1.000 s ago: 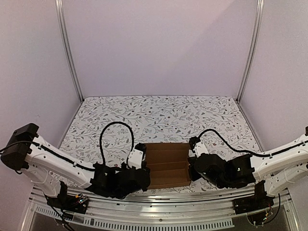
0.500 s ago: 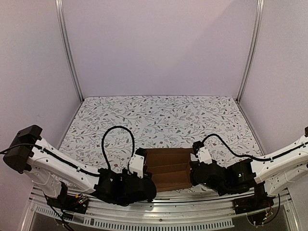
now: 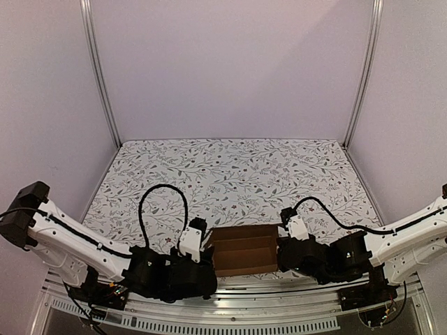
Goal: Fold the paper box
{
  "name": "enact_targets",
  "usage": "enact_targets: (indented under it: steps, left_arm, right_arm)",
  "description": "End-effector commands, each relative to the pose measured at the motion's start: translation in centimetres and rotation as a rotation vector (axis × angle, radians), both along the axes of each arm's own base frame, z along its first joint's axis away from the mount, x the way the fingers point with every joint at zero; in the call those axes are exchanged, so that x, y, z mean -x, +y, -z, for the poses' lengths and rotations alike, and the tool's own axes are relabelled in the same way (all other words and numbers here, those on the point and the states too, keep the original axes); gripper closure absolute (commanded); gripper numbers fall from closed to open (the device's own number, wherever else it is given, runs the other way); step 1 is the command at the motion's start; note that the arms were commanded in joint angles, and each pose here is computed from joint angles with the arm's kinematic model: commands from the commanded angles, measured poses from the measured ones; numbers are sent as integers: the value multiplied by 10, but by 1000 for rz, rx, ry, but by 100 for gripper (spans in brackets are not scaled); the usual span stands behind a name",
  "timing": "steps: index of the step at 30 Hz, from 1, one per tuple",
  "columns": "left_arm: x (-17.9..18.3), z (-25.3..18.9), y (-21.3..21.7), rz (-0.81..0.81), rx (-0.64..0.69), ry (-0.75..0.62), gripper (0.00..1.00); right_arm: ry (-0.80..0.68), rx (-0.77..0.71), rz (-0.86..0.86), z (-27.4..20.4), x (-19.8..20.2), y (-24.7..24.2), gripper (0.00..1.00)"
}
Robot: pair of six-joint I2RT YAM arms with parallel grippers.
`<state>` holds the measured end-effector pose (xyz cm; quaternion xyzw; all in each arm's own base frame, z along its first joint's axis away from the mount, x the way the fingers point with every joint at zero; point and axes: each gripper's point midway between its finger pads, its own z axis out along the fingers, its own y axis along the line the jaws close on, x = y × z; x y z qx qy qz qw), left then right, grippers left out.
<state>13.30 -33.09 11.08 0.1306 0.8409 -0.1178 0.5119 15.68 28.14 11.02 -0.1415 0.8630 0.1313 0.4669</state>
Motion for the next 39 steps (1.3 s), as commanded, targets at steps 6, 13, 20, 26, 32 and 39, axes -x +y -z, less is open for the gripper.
enact_targets:
  steps: [6, 13, 20, 26, 32, 39]
  left_arm:
    - [17, -24, 1, 114, 126, 42, 55]
    - [16, -30, 16, 129, 154, 52, 55]
    - [15, -17, 27, 125, 150, 102, 58]
    - [1, -1, 40, 72, 176, 170, 71]
    - [-15, 1, 38, 65, 197, 192, 74]
    - [-10, 4, 11, 172, 240, 249, 85]
  right_arm:
    - [52, 69, -12, 23, 9, -11, 100]
    - [53, 58, -11, 22, 11, -9, 100]
    - [53, 34, -16, 14, 11, -4, 100]
    - [55, 12, -22, 7, 11, 0, 100]
    - [47, -10, -31, -4, 11, 2, 100]
    - [42, -23, -23, -10, 10, 4, 100]
